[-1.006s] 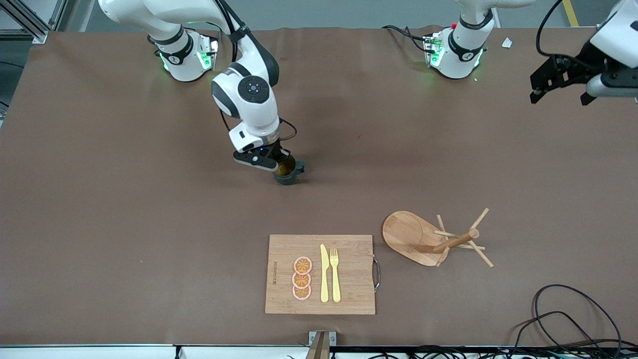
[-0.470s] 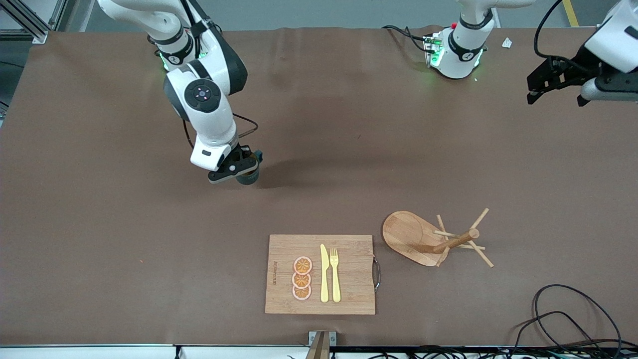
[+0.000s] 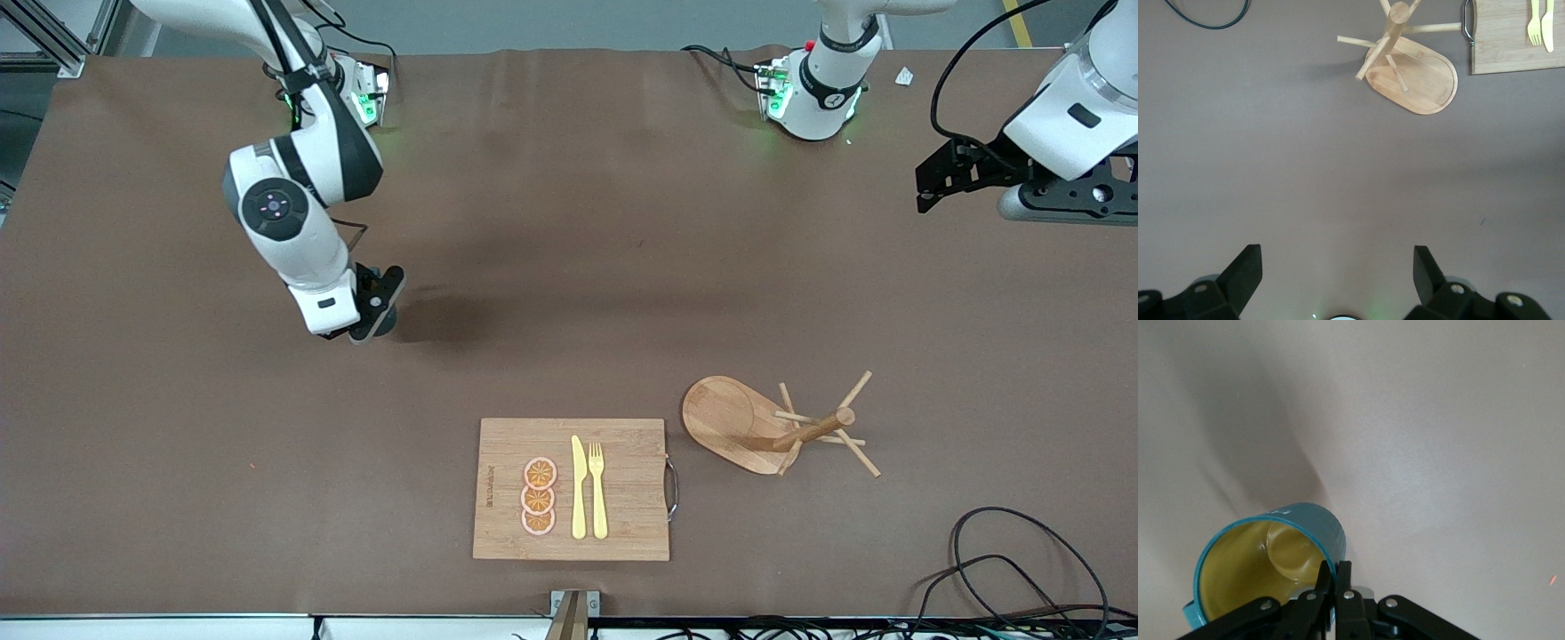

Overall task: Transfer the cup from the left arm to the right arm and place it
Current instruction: 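Carry the teal mug sideways with the right gripper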

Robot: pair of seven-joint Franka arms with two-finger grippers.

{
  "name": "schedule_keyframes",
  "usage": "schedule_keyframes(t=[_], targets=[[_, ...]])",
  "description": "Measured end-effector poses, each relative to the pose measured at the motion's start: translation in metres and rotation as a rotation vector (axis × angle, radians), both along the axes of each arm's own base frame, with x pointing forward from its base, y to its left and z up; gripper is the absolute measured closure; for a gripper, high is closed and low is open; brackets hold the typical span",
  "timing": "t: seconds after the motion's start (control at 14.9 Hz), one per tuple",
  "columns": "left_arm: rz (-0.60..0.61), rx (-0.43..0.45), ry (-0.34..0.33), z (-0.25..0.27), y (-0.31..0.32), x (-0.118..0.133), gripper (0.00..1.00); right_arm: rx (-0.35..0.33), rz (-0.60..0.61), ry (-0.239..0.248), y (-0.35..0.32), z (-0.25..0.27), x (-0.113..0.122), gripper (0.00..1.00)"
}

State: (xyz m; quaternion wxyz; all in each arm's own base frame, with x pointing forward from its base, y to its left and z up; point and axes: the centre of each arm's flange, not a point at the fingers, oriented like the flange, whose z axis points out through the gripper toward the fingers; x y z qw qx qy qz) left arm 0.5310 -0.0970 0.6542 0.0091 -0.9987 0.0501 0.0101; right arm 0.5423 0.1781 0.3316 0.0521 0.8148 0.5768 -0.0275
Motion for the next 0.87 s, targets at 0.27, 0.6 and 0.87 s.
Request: schedule_keyframes(t=[0.27, 0.6, 0.87], targets=[[-0.001, 0.0, -0.003, 0.002, -0.001, -0.001, 0.0, 0.0, 0.219, -0.033, -0.02, 0.007, 0.003, 0.96], [-0.002, -0.001, -0.004, 0.002, -0.001, -0.001, 0.0, -0.034, 0.641, -0.036, -0.12, 0.018, 0.018, 0.96], [-0.01, -0.001, -0.005, 0.002, 0.001, 0.0, 0.0, -0.049, 0.889, 0.004, -0.139, 0.01, 0.015, 0.96]])
